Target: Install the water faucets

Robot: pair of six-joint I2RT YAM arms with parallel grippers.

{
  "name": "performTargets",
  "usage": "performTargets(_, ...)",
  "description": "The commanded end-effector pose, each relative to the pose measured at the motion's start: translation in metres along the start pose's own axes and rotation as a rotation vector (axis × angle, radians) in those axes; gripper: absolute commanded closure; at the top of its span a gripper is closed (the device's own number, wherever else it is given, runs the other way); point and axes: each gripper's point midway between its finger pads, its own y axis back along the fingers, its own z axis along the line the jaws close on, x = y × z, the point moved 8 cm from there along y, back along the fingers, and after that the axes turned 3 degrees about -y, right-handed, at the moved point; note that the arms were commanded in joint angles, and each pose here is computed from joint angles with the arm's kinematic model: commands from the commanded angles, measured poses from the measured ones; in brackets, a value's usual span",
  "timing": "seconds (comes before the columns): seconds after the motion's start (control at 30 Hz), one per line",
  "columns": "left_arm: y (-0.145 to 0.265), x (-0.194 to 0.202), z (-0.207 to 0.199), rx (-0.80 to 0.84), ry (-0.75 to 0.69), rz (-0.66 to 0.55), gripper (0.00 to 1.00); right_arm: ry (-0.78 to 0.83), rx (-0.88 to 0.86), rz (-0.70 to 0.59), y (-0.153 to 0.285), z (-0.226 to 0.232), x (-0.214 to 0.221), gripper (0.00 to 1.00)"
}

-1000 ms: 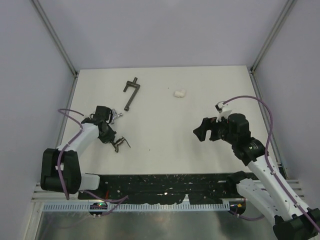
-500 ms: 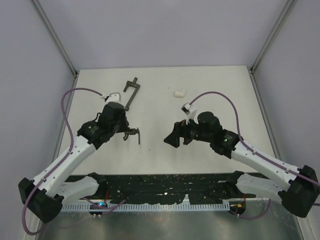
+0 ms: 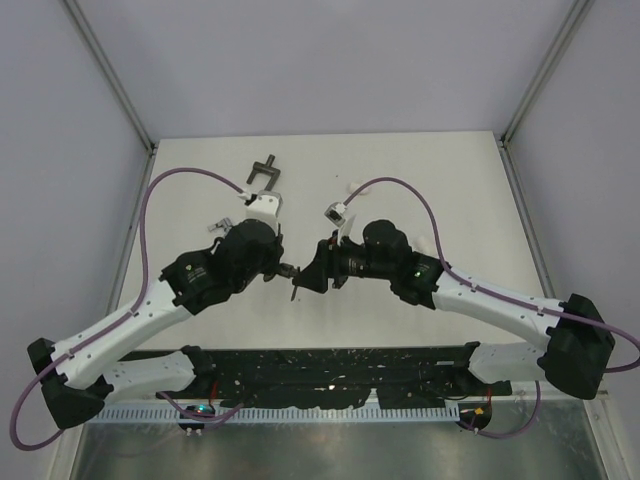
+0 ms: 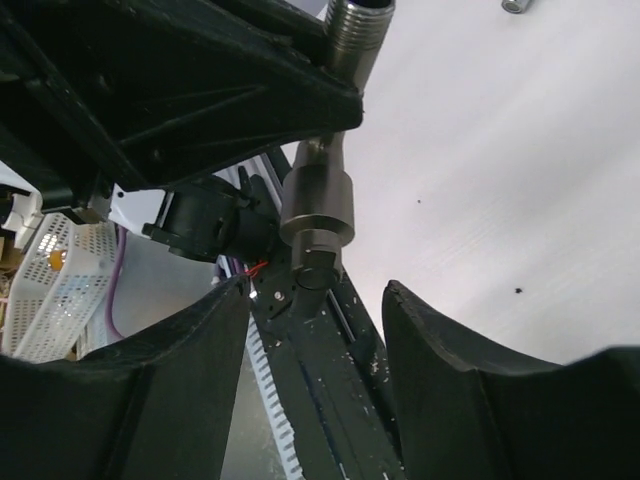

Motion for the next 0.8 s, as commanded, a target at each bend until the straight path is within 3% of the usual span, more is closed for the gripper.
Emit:
performTargets(0.0, 0.015, -0.027, -0.005, 0.02, 0.001, -0.133, 1.0, 0.025, -0.116, -0.061, -0.006, 0.027, -0.019, 0.43)
performTargets(0.3, 0.024, -0.032, -0.012, 0.078, -0.021, -0.171, 1.0, -0.006, -0.135, -0.056, -0.015, 0.026, -0.018, 0.62)
performTargets(0.37, 0.027, -0.033, -0.012, 0.1, -0.018, -0.183, 1.0, -0.01, -0.133, -0.058, -0.016, 0.024, -0.017, 0.77)
performTargets(0.4, 0.029, -0.034, -0.012, 0.118, -0.021, -0.193, 1.0, -0.008, -0.134, -0.065, -0.016, 0.025, -0.018, 0.92)
performTargets(0.53, 0.038, -0.033, -0.008, 0.176, 0.0, -0.265, 0.69, 0.004, -0.133, -0.109, -0.008, 0.026, -0.02, 0.95)
performTargets(0.7, 0.058, -0.031, 0.011, 0.268, 0.106, -0.428, 0.6, 0.03, -0.147, -0.251, 0.009, 0.032, -0.028, 0.95)
performTargets(0.77, 0.064, -0.022, 0.017, 0.338, 0.145, -0.524, 0.48, 0.033, -0.163, -0.298, 0.015, 0.035, -0.03, 0.95)
